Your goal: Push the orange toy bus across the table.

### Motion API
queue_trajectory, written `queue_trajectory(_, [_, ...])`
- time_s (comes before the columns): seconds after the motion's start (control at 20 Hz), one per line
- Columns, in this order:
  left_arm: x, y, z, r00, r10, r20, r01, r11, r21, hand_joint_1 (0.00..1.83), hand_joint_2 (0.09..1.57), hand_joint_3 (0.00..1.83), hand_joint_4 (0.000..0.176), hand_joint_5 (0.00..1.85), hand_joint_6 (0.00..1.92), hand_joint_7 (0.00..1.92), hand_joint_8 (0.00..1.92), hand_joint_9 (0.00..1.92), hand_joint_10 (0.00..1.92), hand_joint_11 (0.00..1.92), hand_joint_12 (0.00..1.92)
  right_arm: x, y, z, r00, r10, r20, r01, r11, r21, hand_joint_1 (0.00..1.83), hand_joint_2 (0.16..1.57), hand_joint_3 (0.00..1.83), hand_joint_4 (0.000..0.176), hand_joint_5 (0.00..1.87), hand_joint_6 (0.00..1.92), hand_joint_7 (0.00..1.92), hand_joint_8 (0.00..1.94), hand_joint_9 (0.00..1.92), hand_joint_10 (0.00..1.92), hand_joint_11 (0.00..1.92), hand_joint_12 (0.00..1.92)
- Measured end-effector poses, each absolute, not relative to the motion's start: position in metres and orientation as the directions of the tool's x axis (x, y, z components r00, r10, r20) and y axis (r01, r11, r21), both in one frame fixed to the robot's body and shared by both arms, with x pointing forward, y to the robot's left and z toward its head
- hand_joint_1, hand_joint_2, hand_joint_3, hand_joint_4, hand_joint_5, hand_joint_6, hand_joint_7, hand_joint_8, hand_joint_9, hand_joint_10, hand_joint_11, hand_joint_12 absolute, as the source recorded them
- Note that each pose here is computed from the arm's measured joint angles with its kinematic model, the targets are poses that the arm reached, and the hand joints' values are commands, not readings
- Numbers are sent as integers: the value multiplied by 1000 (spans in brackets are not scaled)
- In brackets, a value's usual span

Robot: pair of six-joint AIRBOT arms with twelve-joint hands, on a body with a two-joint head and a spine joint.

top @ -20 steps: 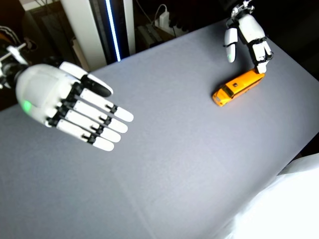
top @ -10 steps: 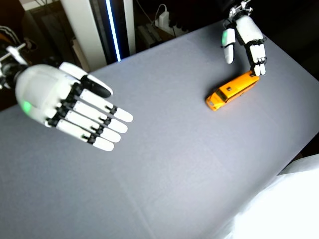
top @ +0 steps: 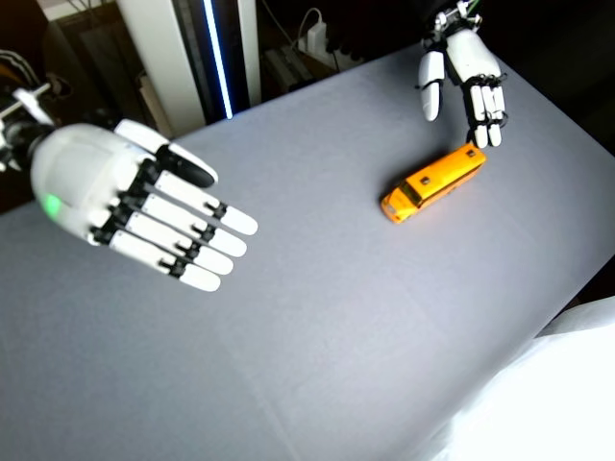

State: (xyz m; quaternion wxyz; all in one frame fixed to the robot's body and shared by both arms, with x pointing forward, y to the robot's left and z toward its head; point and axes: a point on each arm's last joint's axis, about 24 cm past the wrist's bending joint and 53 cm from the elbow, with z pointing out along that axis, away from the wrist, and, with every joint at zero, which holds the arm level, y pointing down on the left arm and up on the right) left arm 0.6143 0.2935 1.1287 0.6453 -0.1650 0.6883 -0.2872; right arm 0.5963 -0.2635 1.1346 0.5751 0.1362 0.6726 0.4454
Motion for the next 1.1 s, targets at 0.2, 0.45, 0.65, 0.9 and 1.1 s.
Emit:
queue_trajectory(0.2, [615,286,1117,-145,-604,-783,133,773,-621,303,1387,0,64,296,2,276,3,666,1,213,1089,596,-263,1134,-304,695,-652,-330,565,756,471,1393,1,4,353,0,359,1,287,1,181,158])
queue_trajectory(0.45, [620,271,1112,-169,-606,-777,157,762,-628,251,1398,0,56,303,1,266,0,652,0,489,583,596,-263,1134,-303,695,-651,-329,565,757,485,1398,1,0,359,2,373,3,300,5,193,163])
queue_trajectory(0.65, [622,255,1104,-200,-617,-761,169,743,-647,133,1361,0,62,304,1,255,0,686,4,625,365,596,-263,1134,-303,696,-651,-329,565,757,422,1383,0,13,360,3,371,4,291,4,187,162])
queue_trajectory(0.9, [622,241,1100,-221,-624,-750,184,728,-660,101,1345,0,78,305,1,279,4,701,3,590,330,596,-263,1134,-304,696,-651,-328,565,757,473,1386,0,14,366,1,372,2,291,1,180,176])
queue_trajectory(1.1, [626,219,1106,-233,-633,-739,234,701,-674,98,1375,5,60,323,6,298,5,714,15,603,337,596,-263,1133,-304,696,-650,-328,564,758,496,1390,0,0,369,1,382,3,314,7,202,184])
